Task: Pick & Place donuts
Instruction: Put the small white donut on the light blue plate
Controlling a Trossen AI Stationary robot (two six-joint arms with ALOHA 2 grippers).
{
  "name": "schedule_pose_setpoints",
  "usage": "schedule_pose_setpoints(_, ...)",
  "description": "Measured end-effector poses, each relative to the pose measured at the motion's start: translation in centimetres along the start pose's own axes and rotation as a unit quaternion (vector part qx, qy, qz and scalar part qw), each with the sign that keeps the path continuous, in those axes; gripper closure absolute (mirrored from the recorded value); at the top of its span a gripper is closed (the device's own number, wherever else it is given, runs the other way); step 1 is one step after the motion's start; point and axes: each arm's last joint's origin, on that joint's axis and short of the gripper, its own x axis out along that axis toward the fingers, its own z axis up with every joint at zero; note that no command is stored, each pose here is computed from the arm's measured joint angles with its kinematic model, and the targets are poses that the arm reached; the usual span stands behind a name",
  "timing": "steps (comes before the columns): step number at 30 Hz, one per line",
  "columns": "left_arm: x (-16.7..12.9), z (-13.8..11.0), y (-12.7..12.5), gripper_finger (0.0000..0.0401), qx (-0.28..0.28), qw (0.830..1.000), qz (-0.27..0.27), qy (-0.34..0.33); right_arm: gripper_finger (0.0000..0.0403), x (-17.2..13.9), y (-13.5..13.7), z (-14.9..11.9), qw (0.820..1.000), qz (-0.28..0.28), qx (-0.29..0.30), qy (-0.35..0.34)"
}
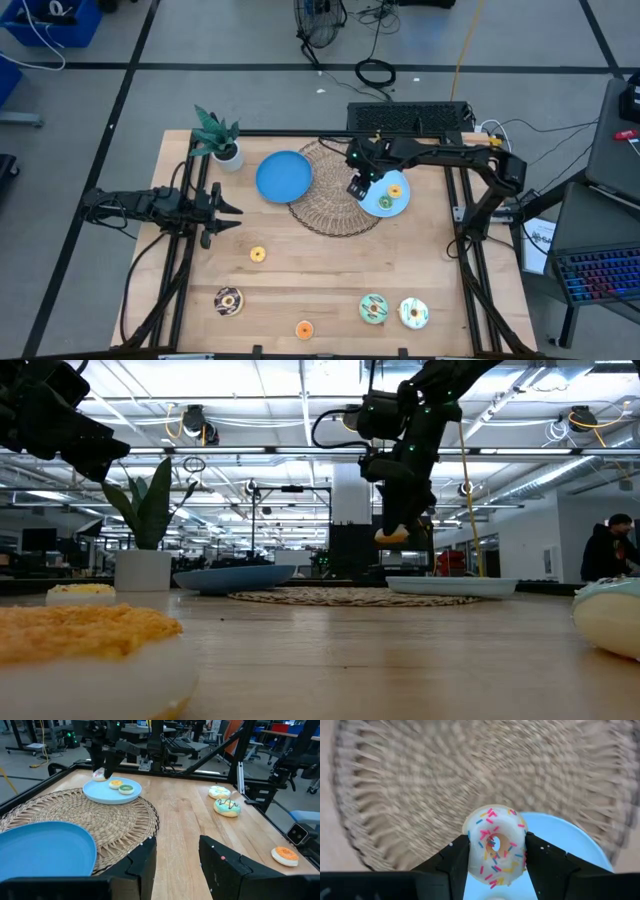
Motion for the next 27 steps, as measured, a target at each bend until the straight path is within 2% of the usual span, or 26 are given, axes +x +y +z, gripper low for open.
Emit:
schedule_pose_setpoints(4, 0.0, 0.0, 0.0, 0.0252, 0.000, 1.000, 0.000, 0.000, 0.0236, -0.7, 0.1, -0.6, 1.000, -0.028, -0.004, -0.004)
schedule_pose_setpoints(8, 0.0, 0.0, 0.0, 0.0252, 0.000, 1.000, 0.000, 0.000, 0.0236, -1.3, -0.2, -2.1, 1.000, -0.023, -0.003, -0.022)
schedule_pose_setpoints(16, 0.0, 0.0, 0.0, 0.0252, 0.000, 1.000, 0.000, 0.000, 0.0236, -2.9, -1.5, -8.0, 0.997, -0.013, 0.025, -0.070)
schedule_pose_setpoints(22, 0.0, 0.0, 0.0, 0.0252, 0.000, 1.000, 0.000, 0.000, 0.0236, -4.0, -2.6, -12.9, 0.990, 0.002, 0.048, -0.134)
schedule_pose_setpoints(27, 0.0, 0.0, 0.0, 0.0252, 0.000, 1.000, 0.000, 0.000, 0.0236, -4.7, -3.5, -15.3, 0.974, -0.049, 0.065, -0.212)
